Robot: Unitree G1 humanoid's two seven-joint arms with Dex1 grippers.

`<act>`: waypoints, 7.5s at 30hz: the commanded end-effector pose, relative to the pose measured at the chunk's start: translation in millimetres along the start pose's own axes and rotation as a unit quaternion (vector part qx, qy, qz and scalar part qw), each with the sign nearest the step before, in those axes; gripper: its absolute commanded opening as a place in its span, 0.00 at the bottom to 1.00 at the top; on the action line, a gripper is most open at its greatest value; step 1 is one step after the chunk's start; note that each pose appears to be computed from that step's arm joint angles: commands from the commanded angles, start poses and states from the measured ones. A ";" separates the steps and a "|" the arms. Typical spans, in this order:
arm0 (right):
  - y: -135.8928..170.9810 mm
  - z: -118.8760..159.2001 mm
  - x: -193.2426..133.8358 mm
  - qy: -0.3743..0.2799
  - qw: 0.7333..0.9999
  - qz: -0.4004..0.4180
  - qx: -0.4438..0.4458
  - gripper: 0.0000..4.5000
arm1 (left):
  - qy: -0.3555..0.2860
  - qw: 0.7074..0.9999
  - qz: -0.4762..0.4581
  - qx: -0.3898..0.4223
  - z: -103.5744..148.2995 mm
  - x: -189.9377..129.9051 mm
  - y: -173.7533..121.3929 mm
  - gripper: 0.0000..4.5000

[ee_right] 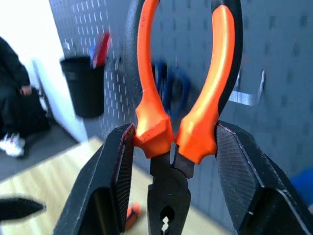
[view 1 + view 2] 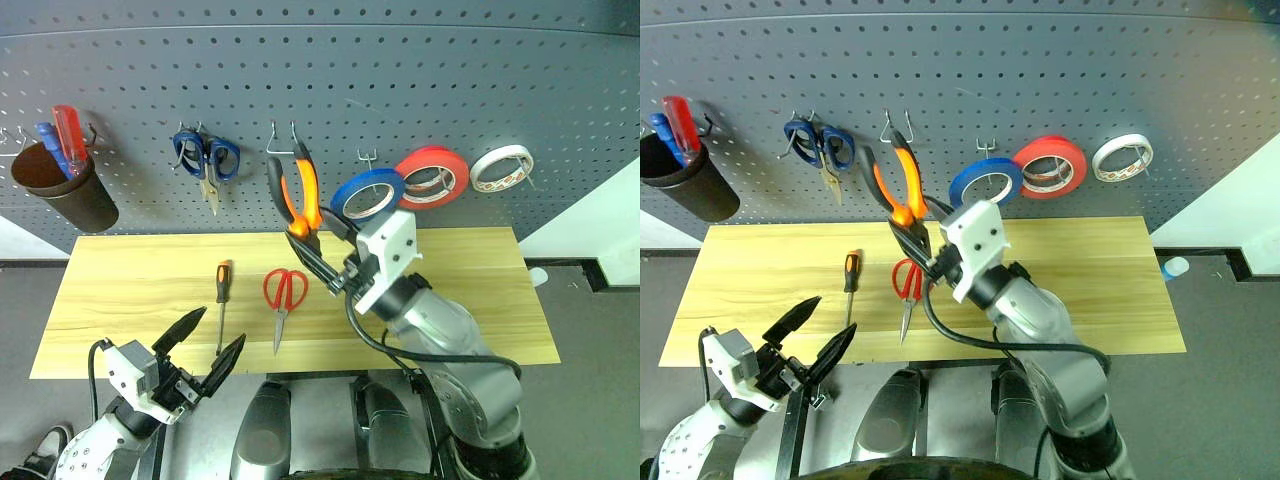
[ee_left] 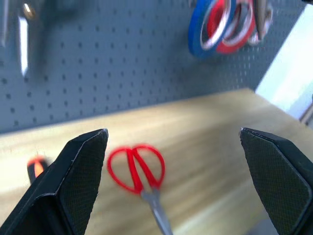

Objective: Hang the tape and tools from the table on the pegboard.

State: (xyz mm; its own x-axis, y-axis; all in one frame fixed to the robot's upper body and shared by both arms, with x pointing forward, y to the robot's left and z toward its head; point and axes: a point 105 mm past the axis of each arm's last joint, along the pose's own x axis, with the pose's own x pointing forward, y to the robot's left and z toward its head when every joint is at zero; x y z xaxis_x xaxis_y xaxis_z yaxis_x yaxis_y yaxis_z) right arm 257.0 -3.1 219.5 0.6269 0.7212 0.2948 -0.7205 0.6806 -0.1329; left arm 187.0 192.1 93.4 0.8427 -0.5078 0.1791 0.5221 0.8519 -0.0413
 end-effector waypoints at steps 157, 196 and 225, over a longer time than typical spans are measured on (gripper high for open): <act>18.6 -6.1 128.7 -0.111 0.990 -0.077 -0.036 0.99 | -0.135 0.990 0.014 0.037 27.5 6.9 -19.2 1.00; -45.7 27.0 -0.6 -0.058 0.985 -0.109 -0.117 0.99 | -0.180 0.982 -0.034 0.046 34.6 27.2 -15.2 1.00; -20.5 -84.8 -105.1 0.294 0.947 0.130 -0.010 0.99 | 0.212 0.976 0.034 0.032 -65.4 38.8 19.2 1.00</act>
State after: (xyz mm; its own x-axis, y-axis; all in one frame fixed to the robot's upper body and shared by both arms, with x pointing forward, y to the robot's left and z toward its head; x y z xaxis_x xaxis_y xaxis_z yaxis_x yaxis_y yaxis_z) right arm 231.8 -84.6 106.5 0.5000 0.7979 -0.3368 -0.8635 0.4888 -0.1241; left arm 240.2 181.9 42.2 0.8800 -0.4439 -0.1689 0.4538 0.8908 0.0230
